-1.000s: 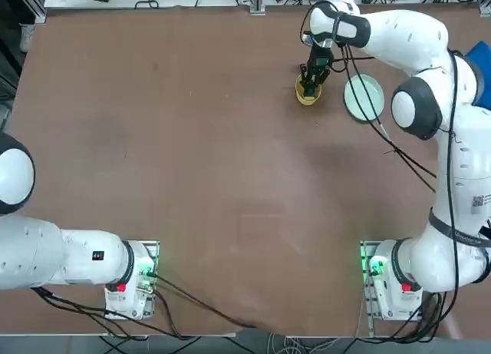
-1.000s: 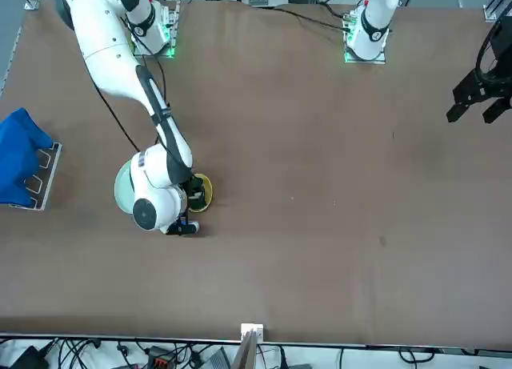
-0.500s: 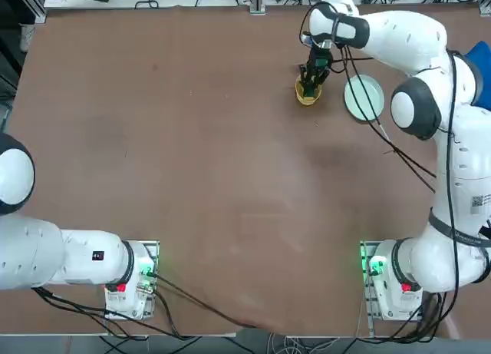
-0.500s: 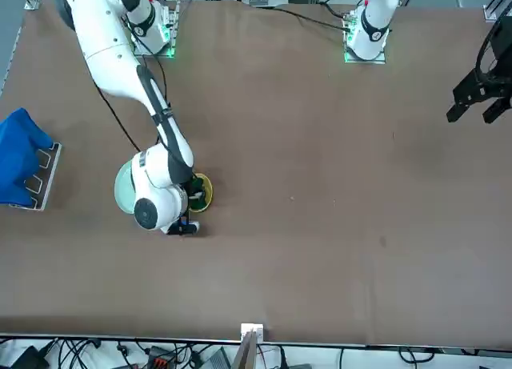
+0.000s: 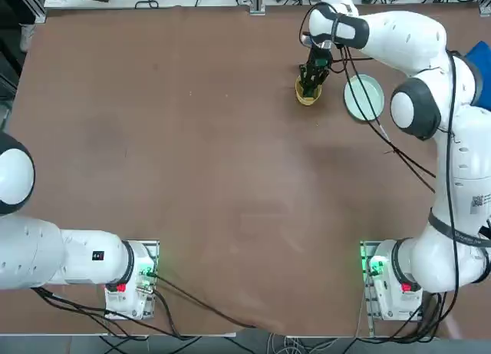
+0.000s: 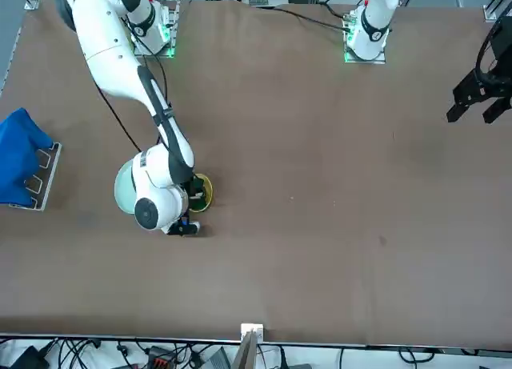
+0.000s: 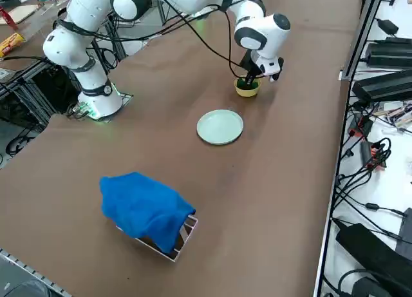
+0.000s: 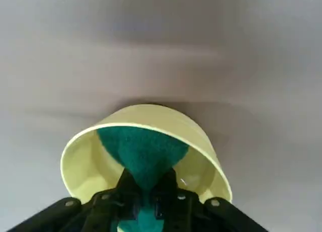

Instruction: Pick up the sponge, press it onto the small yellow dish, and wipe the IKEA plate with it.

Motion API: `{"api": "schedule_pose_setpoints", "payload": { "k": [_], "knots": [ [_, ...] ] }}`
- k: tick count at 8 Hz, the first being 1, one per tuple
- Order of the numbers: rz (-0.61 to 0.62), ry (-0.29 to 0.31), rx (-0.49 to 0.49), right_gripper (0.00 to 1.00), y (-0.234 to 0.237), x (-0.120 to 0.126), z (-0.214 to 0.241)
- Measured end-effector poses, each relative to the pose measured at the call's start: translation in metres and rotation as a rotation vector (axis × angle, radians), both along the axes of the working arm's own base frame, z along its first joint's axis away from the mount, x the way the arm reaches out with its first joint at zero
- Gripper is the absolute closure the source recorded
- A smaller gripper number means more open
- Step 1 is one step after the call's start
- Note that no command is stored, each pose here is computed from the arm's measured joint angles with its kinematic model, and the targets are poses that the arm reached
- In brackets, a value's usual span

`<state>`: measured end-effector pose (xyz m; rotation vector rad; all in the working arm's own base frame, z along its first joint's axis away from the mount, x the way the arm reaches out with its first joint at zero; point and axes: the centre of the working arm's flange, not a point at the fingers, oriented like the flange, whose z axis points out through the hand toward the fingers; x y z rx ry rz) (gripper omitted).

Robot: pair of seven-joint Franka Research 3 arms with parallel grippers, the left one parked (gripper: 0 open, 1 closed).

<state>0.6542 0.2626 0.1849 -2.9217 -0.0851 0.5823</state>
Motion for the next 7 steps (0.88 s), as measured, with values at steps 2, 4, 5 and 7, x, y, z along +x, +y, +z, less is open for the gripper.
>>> {"api": "schedule_pose_setpoints", "payload": {
  "k": [2,4,5,7],
  "knots": [
    [0.000,0.000,0.000,0.85,0.0001,0.0000,-0.0001],
    [0.001,-0.001,0.000,0.85,0.0004,0.0001,0.0003],
    [0.001,-0.001,0.000,0.85,0.0007,0.0004,0.0012],
    [0.005,-0.009,0.002,0.85,0.0026,0.0025,0.0075]
  ]
}}
